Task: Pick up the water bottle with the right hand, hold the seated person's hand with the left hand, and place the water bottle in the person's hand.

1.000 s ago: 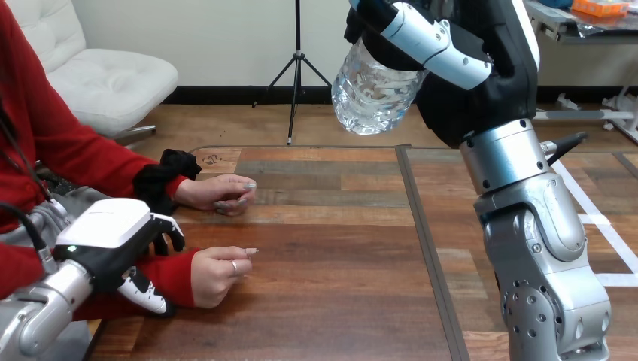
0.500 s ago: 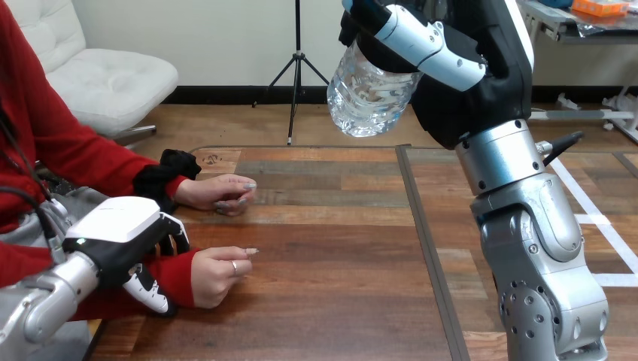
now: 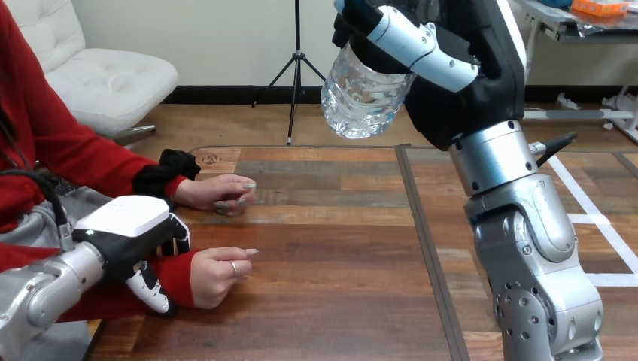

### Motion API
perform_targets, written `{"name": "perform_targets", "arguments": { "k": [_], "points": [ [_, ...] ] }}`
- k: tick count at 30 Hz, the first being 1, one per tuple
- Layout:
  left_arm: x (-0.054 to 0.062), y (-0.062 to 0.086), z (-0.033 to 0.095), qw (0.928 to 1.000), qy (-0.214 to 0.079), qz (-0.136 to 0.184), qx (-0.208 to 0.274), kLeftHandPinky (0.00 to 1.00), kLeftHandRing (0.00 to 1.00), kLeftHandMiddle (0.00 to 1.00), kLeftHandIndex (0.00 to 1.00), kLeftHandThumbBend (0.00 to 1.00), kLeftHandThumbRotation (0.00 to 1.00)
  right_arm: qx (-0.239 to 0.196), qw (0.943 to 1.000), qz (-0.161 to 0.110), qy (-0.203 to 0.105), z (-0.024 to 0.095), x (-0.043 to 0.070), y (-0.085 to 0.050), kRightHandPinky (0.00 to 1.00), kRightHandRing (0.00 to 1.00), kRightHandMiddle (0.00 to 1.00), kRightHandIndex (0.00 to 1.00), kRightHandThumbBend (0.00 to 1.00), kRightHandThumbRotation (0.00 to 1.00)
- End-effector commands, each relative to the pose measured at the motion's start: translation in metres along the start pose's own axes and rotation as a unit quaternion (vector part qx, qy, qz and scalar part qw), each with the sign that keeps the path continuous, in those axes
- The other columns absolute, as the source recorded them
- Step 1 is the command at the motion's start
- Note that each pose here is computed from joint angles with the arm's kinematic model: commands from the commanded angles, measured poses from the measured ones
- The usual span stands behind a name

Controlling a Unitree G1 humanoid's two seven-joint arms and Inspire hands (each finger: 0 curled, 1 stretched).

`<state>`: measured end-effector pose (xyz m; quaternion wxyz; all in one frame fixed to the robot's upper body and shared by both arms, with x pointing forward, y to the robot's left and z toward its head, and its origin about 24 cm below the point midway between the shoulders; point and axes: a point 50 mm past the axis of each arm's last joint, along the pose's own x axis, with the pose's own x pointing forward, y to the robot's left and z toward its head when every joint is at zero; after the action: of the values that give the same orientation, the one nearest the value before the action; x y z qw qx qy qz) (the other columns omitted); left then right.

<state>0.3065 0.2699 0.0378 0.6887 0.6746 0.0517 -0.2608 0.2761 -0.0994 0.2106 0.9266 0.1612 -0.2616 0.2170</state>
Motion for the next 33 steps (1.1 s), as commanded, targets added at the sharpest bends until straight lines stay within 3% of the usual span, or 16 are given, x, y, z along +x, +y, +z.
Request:
{"name": "perform_targets", "arguments": {
  "k": [1, 14, 25, 33],
  "points": [
    [0.0045, -0.0185, 0.007, 0.9985, -0.012, -0.052, 0.011, 0.41, 0.47, 0.52, 0.51, 1.0, 0.06, 0.006, 0.9991, 0.012, -0.041, 0.0145, 0.006, 0.0089, 0.25, 0.31, 0.4, 0.41, 0.74, 0.0],
    [0.0045, -0.0186, 0.0076, 0.9979, -0.015, -0.062, 0.015, 0.47, 0.53, 0.58, 0.58, 1.0, 0.11, 0.008, 0.9991, 0.011, -0.041, 0.0152, 0.0048, 0.0104, 0.25, 0.31, 0.4, 0.41, 0.74, 0.0],
    [0.0042, -0.023, 0.0072, 0.9971, -0.001, -0.076, 0.009, 0.6, 0.66, 0.69, 0.68, 1.0, 0.19, 0.007, 0.9989, 0.011, -0.045, 0.0169, 0.0042, 0.01, 0.25, 0.31, 0.4, 0.41, 0.74, 0.0],
    [0.0042, -0.0274, 0.0078, 0.9969, 0.001, -0.079, -0.003, 0.56, 0.61, 0.65, 0.65, 0.98, 0.14, 0.01, 0.9988, 0.012, -0.046, 0.0175, 0.0046, 0.0091, 0.25, 0.31, 0.4, 0.41, 0.73, 0.0]
  ]
}}
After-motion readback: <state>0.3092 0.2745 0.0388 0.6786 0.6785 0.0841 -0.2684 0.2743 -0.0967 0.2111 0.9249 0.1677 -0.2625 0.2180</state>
